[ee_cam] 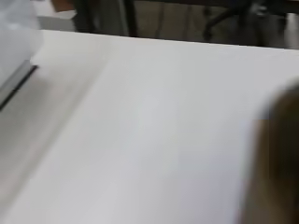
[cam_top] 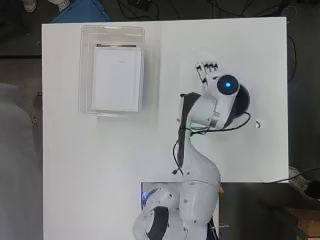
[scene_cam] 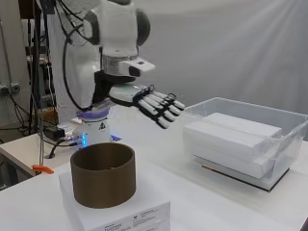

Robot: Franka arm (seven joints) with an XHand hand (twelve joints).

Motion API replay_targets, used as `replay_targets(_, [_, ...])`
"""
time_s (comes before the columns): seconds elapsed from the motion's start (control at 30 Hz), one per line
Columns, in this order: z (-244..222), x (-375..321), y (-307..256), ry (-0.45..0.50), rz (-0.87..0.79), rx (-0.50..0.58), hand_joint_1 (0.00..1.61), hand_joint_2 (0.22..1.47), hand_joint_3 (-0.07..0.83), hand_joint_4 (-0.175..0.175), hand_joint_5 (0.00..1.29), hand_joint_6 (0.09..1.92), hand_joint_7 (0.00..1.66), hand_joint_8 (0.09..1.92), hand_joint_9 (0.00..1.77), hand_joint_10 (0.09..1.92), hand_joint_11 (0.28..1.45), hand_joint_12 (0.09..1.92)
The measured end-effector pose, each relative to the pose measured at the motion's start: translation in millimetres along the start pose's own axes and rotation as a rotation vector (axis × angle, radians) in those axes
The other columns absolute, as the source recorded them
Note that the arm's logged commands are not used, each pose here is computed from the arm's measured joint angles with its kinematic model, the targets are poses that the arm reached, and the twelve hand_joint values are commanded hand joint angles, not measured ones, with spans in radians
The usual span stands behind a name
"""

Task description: Teleoperate dual arm-hand system to remove items from a box

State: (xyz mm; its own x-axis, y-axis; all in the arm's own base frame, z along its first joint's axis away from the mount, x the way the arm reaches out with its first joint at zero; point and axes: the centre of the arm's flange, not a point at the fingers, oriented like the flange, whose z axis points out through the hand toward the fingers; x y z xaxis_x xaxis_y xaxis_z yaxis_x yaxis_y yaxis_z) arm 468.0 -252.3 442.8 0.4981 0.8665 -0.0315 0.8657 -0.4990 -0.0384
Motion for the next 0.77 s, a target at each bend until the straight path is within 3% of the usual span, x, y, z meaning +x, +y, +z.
replay_targets(0.1, [1,95,-14,-0.051,-0.166,-0.008,0.05,0.78,0.01,0.02,0.12,0.09,0.16,0.09,0.3,0.09,0.44,0.09])
replay_targets(0.17, [-6,119,-24,-0.058,-0.203,-0.021,0.05,0.8,0.008,0.02,0.13,0.09,0.21,0.09,0.34,0.09,0.45,0.09])
replay_targets(0.37, [-62,88,-44,-0.043,-0.098,-0.092,0.04,0.83,0.01,0.029,0.18,0.09,0.3,0.09,0.43,0.09,0.47,0.09])
replay_targets(0.53, [-133,129,-100,-0.009,-0.116,-0.204,0.07,0.88,0.015,0.025,0.22,0.09,0.36,0.09,0.47,0.09,0.5,0.09])
replay_targets(0.73, [-152,134,-119,0.0,-0.05,-0.217,0.08,0.9,0.011,0.023,0.22,0.09,0.36,0.09,0.47,0.09,0.5,0.09])
replay_targets(0.77, [-152,134,-119,0.0,-0.05,-0.217,0.09,0.92,0.017,0.008,0.19,0.09,0.34,0.09,0.48,0.09,0.5,0.09])
